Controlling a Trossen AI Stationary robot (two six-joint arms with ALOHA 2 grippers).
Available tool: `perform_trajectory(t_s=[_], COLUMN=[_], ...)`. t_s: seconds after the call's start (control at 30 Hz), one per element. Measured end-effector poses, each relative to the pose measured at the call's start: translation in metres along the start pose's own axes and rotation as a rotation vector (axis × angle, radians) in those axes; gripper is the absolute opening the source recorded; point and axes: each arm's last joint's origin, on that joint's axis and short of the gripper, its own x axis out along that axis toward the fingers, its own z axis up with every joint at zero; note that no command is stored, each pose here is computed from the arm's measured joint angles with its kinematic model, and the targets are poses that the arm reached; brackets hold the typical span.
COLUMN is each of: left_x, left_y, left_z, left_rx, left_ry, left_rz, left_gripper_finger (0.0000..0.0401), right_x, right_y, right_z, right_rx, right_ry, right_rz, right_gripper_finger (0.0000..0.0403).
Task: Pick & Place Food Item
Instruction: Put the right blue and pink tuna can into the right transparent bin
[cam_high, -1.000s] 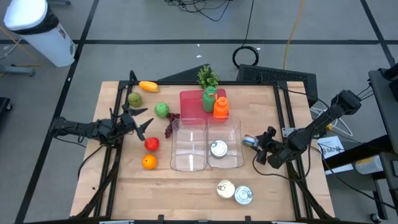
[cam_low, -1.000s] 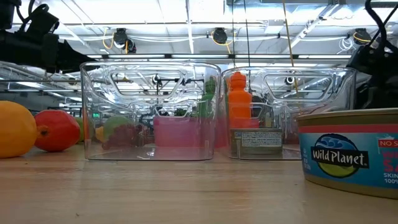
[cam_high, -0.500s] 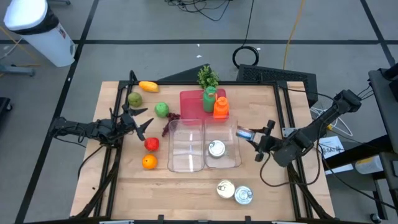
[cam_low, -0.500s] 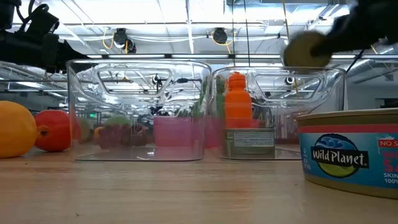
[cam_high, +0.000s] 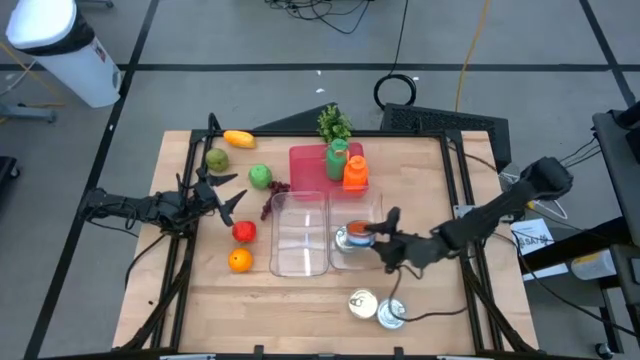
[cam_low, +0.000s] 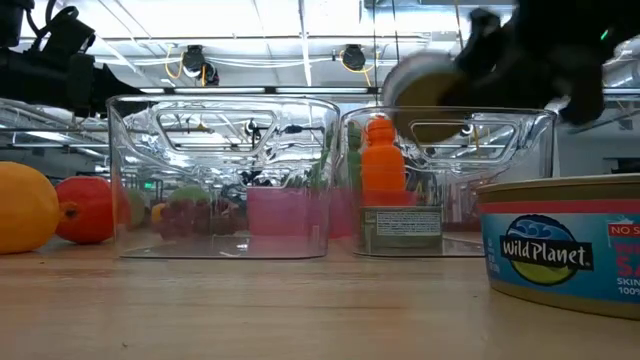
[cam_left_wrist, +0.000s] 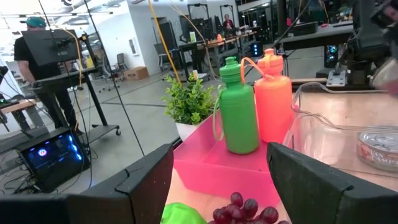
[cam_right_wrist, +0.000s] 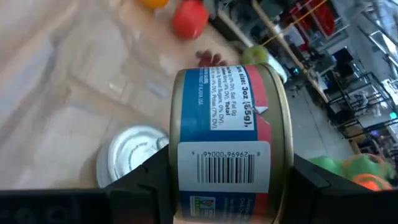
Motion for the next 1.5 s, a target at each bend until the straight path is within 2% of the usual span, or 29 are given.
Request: perform_trajectory(t_s=[0.2, 0.43, 0.5, 0.67, 0.73, 0.83, 1.13, 1.27, 1.37, 1.5], left_x=[0.000, 0.000, 0.000, 0.000, 0.000, 0.000, 0.000, 0.000, 0.000, 0.000], left_y=[0.000, 0.000, 0.000, 0.000, 0.000, 0.000, 0.000, 0.000, 0.000, 0.000], left_z=[0.000, 0.000, 0.000, 0.000, 0.000, 0.000, 0.000, 0.000, 0.000, 0.000], left_rx=[0.000, 0.000, 0.000, 0.000, 0.000, 0.000, 0.000, 0.000, 0.000, 0.000], left_ry=[0.000, 0.000, 0.000, 0.000, 0.000, 0.000, 0.000, 0.000, 0.000, 0.000], left_rz=[0.001, 0.000, 0.000, 0.000, 0.000, 0.000, 0.000, 0.000, 0.000, 0.000], left_gripper_finger=[0.0273, 0.0273, 0.0273, 0.0273, 0.0273, 0.0273, 0.0273, 0.0273, 0.0273, 0.0273], right_x=[0.032, 0.036, 0.036, 0.037, 0.038, 0.038, 0.032, 0.021, 0.018, 0.019], right_y=[0.004, 0.000, -0.001, -0.004, -0.005, -0.006, -0.006, -0.017, -0.032, -0.052], right_z=[-0.010, -0.008, -0.006, -0.004, -0.004, -0.005, 0.006, 0.016, 0.026, 0.046], right_rx=[-0.026, -0.018, -0.031, 0.000, 0.021, 0.056, 0.095, 0.181, 0.256, 0.235], right_ry=[0.045, 0.023, 0.011, -0.005, -0.002, 0.001, -0.091, -0.163, -0.143, -0.053], right_rz=[0.023, 0.036, 0.029, -0.003, -0.007, -0.009, -0.030, -0.060, -0.046, 0.064], right_gripper_finger=[0.0180, 0.0180, 0.0209, 0.0320, 0.0346, 0.0362, 0.0343, 0.0330, 0.0319, 0.0305])
